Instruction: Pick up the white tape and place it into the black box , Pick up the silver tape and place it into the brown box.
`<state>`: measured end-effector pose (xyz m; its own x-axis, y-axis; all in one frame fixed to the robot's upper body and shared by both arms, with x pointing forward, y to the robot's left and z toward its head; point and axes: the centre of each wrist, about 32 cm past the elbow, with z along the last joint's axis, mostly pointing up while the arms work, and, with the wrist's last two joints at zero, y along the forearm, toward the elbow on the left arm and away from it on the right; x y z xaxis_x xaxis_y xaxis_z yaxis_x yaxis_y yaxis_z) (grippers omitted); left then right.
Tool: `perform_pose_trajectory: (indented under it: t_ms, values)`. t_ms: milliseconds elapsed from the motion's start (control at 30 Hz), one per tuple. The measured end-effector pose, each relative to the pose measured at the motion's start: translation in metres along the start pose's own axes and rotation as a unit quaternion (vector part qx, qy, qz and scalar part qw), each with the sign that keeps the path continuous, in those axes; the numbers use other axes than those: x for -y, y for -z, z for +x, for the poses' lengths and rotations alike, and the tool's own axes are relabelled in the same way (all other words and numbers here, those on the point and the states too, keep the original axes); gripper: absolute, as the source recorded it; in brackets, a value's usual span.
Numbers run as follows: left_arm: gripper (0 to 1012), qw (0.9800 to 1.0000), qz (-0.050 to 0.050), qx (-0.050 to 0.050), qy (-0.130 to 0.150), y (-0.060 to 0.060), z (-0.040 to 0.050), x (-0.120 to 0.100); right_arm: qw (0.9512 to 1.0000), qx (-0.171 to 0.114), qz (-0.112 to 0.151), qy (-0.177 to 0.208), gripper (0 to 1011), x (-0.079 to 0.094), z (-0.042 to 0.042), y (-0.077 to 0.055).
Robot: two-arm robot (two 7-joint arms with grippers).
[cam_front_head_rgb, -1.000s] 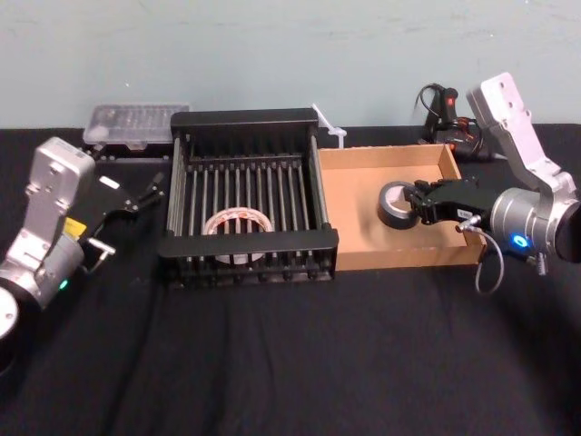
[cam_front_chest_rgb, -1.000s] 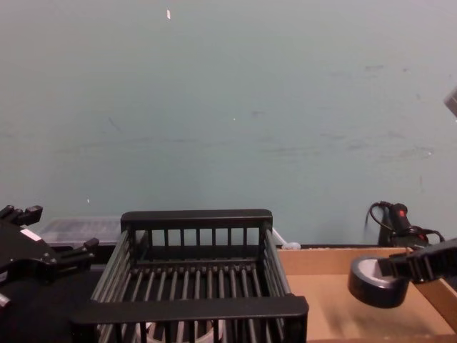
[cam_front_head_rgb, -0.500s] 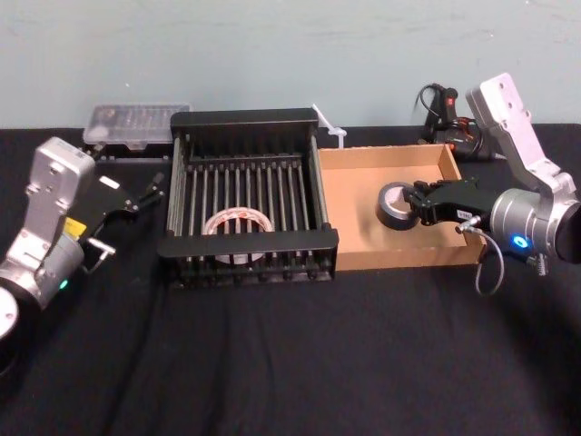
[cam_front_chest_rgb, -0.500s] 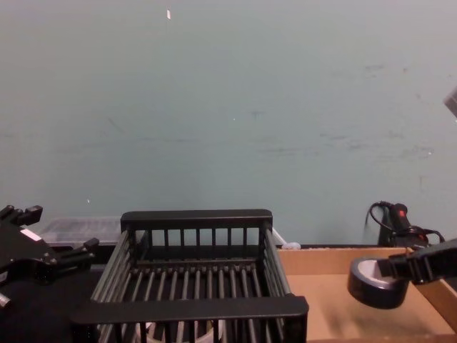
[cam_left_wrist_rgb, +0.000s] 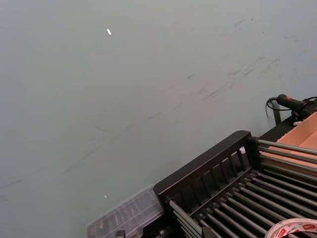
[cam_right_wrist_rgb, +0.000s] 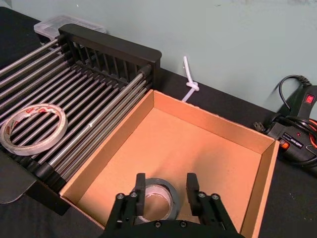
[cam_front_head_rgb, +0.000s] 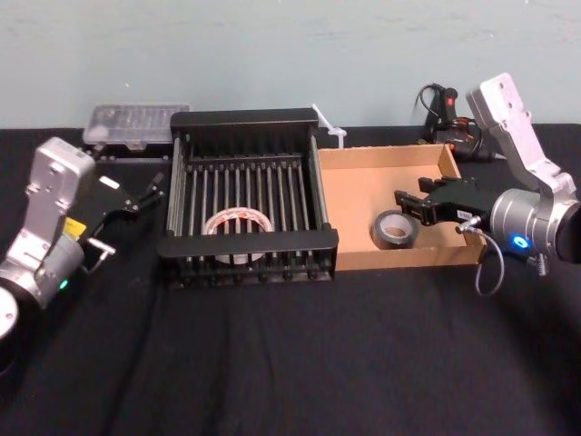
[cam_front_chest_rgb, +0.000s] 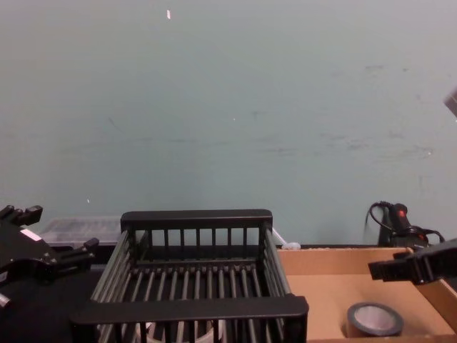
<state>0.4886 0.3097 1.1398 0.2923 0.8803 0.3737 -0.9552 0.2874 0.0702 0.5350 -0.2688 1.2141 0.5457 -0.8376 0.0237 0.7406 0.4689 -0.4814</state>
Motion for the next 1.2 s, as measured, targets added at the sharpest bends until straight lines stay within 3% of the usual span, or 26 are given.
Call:
perform_pose_trajectory:
  t_ms: [433,600,700,933,1200]
  values:
    - [1001,1.0000,0.000,0.000,0.000,0.000,0.0000,0.000,1.0000,0.000,0.000,0.000,891,0.000,0.0000,0.000]
    - [1001,1.0000,0.000,0.000,0.000,0.000,0.0000,0.000,1.0000,0.001,0.001,0.001,999,0.000,0.0000,0.001]
    - [1001,1.0000,0.000,0.000,0.000,0.000,0.0000,0.000,0.9999,0.004,0.006,0.008,1002,0.002,-0.0004,0.003]
    - [1001,1.0000,0.000,0.000,0.000,0.000,0.0000,0.000,0.9967,0.028,0.048,0.059,1002,0.010,-0.0064,0.012]
    - [1001,1.0000,0.000,0.000,0.000,0.000,0.0000,0.000,0.9823,0.071,0.125,0.120,1002,0.019,-0.0202,0.039]
